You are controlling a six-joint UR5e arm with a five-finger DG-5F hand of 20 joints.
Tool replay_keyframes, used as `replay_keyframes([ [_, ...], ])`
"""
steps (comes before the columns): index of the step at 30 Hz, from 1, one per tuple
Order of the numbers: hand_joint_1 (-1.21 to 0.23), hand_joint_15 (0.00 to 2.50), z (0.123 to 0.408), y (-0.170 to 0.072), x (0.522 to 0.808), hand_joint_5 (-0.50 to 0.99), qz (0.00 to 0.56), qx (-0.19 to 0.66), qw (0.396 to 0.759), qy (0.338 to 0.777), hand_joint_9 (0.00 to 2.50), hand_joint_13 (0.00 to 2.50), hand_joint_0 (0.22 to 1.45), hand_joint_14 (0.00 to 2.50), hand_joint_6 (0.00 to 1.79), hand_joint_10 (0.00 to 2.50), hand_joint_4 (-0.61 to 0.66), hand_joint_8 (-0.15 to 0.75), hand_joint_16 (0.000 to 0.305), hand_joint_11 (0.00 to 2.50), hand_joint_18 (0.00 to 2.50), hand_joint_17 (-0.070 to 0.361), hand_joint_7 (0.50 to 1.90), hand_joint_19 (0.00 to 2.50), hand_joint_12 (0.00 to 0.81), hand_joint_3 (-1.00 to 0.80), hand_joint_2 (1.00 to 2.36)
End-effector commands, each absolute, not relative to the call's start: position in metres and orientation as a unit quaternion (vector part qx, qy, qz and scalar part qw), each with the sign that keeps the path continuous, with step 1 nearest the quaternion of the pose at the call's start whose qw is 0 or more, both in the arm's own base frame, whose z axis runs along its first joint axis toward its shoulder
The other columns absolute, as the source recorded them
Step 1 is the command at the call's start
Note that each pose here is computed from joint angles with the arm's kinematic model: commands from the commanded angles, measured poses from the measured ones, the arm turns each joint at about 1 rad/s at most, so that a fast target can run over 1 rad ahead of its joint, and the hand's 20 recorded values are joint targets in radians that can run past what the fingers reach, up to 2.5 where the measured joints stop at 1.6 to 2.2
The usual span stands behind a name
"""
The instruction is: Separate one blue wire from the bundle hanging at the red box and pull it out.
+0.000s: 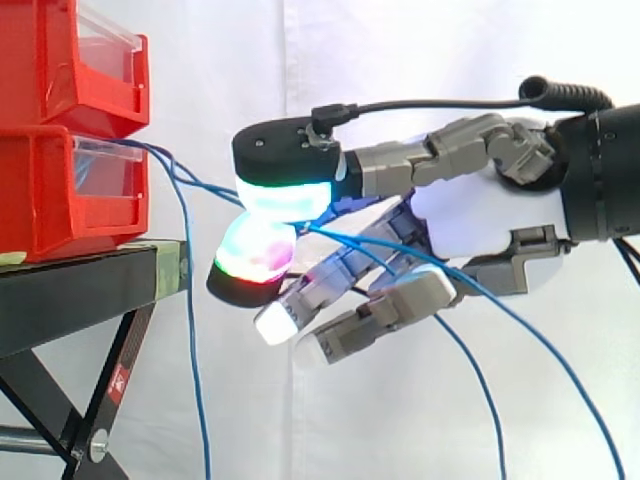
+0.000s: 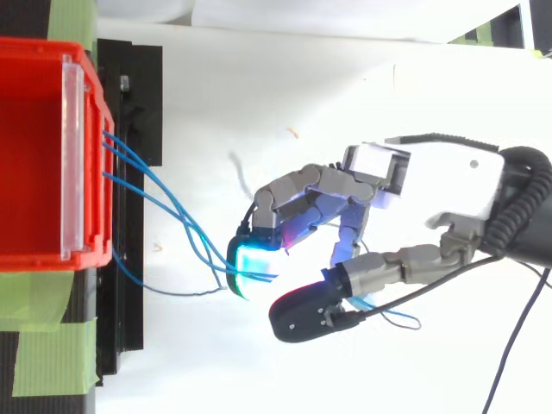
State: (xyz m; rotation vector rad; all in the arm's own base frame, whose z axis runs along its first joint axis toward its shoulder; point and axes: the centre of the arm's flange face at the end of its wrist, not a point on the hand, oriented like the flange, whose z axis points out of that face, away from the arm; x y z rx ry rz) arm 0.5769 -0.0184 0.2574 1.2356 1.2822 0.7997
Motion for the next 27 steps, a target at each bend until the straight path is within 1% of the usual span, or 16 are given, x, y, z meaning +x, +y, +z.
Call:
replay_keyframes([
  [1, -0.70, 1.22, 0.266, -0.021, 0.573, -0.20, 0.322, 0.515, 0.570, 0.553, 0.84, 1.67, 0.69, 0.02, 0.76, 0.01, 0.16, 0.354, 0.042, 0.54, 0.50, 0.095, 1.06, 0.23, 0.339, -0.30, 1.02],
  [10, -0.69, 1.31, 0.267, -0.021, 0.572, -0.20, 0.319, 0.514, 0.571, 0.555, 0.90, 1.64, 0.69, 0.02, 0.76, 0.02, 0.16, 0.355, 0.045, 0.66, 0.52, 0.102, 1.06, 0.28, 0.320, -0.32, 1.02],
  [13, -0.69, 1.35, 0.275, -0.020, 0.570, -0.21, 0.323, 0.511, 0.574, 0.552, 0.91, 1.61, 0.69, 0.02, 0.76, 0.02, 0.15, 0.351, 0.047, 0.69, 0.53, 0.106, 1.05, 0.29, 0.309, -0.33, 1.02],
  [17, -0.68, 1.34, 0.279, -0.021, 0.568, -0.21, 0.316, 0.504, 0.578, 0.559, 0.90, 1.53, 0.70, 0.02, 0.77, 0.02, 0.15, 0.340, 0.050, 0.71, 0.53, 0.113, 1.03, 0.31, 0.316, -0.35, 1.01],
  [24, -0.74, 1.32, 0.279, -0.022, 0.568, -0.21, 0.312, 0.500, 0.579, 0.563, 0.88, 1.49, 0.72, 0.02, 0.77, 0.02, 0.16, 0.328, 0.051, 0.71, 0.51, 0.115, 0.97, 0.31, 0.318, -0.39, 1.01],
  [27, -0.75, 1.31, 0.279, -0.023, 0.568, -0.21, 0.313, 0.501, 0.579, 0.562, 0.87, 1.48, 0.73, 0.02, 0.77, 0.02, 0.16, 0.327, 0.051, 0.71, 0.51, 0.115, 0.99, 0.31, 0.320, -0.41, 1.01],
])
